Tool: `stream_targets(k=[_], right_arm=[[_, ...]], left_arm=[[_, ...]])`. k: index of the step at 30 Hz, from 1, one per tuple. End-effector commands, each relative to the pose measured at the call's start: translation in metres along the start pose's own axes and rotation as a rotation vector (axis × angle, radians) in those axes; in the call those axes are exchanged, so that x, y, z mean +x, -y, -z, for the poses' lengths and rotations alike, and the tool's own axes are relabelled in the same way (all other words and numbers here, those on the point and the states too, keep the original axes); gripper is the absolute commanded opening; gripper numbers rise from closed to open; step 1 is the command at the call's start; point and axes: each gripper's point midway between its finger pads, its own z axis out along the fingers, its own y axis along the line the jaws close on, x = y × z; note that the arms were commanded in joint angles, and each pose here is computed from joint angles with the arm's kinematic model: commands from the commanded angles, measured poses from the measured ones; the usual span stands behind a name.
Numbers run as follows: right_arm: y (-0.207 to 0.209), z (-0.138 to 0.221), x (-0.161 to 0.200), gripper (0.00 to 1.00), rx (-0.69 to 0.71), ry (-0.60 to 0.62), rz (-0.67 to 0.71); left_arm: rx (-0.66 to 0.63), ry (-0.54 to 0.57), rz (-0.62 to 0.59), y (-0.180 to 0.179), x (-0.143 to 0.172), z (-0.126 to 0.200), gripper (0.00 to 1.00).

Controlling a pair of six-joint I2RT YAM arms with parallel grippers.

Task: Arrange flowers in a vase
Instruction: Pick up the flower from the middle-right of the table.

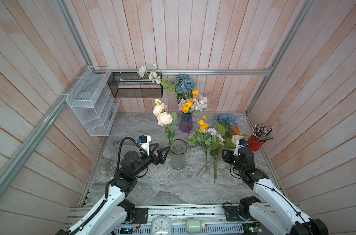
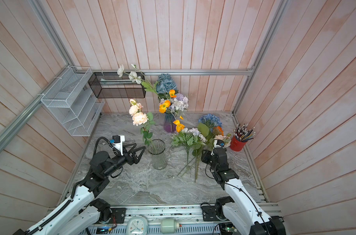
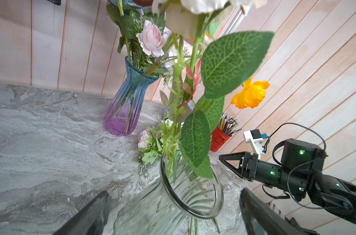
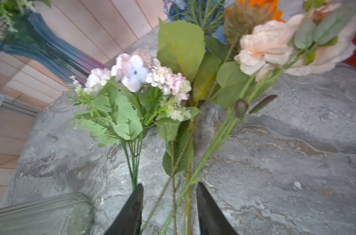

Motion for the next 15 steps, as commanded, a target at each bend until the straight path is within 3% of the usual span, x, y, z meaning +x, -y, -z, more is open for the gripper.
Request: stream_targets(k=[1,9,15], right_arm=[[-0.003,-0.004,-0.001,0.43,-0.086,-0.044,-0.06],[0.003,-0.027,0.013,0.46,-0.132,-0.154,-0.176],[0.012,-0.041,0.016,0.47,-0.127,-0.137,-0.218]], left_arm=[[-0.001,0.02,-0.026,-0.002,-0.002,-0.005,1.0],[-0.061,0.091,-0.023,-0.015,-0.007,-0.003,1.0],[-0.072,0.095,-0.013,-0.021,0.001,0.001,1.0]])
